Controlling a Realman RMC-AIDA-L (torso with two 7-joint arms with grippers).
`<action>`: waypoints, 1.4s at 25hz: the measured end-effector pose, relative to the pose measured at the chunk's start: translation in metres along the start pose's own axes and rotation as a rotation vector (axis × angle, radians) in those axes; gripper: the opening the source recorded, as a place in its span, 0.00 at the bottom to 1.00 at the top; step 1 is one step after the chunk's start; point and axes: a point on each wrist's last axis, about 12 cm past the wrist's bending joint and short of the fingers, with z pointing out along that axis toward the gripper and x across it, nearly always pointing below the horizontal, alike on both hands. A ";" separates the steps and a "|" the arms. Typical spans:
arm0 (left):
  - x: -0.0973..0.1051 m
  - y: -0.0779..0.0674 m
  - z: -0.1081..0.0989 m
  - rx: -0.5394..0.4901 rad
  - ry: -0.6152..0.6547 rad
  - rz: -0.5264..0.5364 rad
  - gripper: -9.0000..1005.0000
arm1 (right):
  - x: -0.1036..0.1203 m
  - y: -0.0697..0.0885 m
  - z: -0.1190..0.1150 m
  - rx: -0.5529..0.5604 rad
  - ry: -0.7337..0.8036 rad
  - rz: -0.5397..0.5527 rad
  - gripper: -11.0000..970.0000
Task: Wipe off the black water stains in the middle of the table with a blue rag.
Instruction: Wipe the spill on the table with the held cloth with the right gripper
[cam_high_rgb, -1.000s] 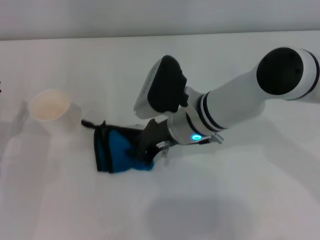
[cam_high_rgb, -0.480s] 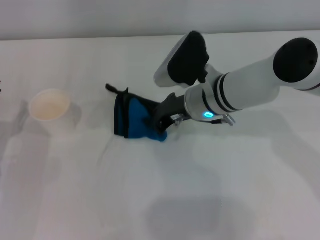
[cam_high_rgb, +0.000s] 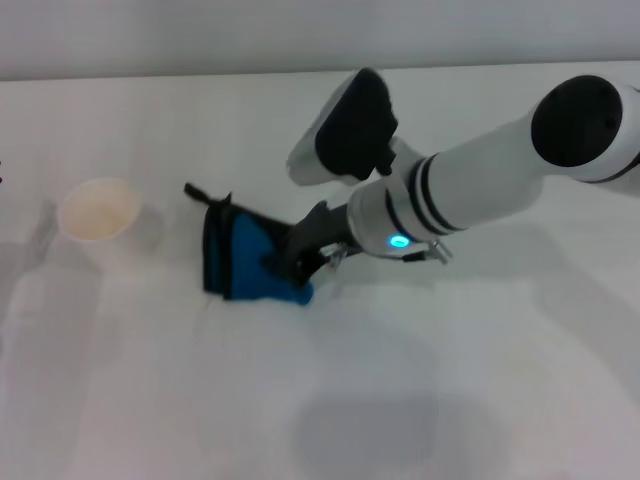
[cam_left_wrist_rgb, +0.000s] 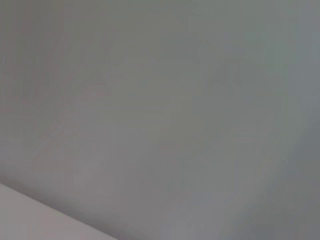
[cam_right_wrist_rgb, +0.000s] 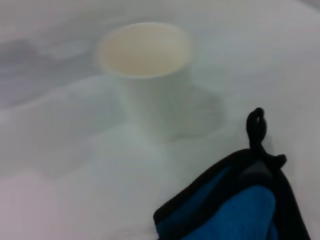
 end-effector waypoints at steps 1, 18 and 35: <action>0.000 0.000 0.000 0.001 0.000 0.000 0.89 | -0.001 0.005 0.001 -0.021 0.004 -0.004 0.10; -0.001 -0.001 0.001 0.003 -0.001 0.001 0.89 | 0.011 0.069 -0.007 -0.414 0.258 -0.108 0.10; -0.001 -0.001 0.002 0.004 -0.002 0.001 0.89 | 0.003 0.047 0.005 -0.226 0.122 -0.065 0.10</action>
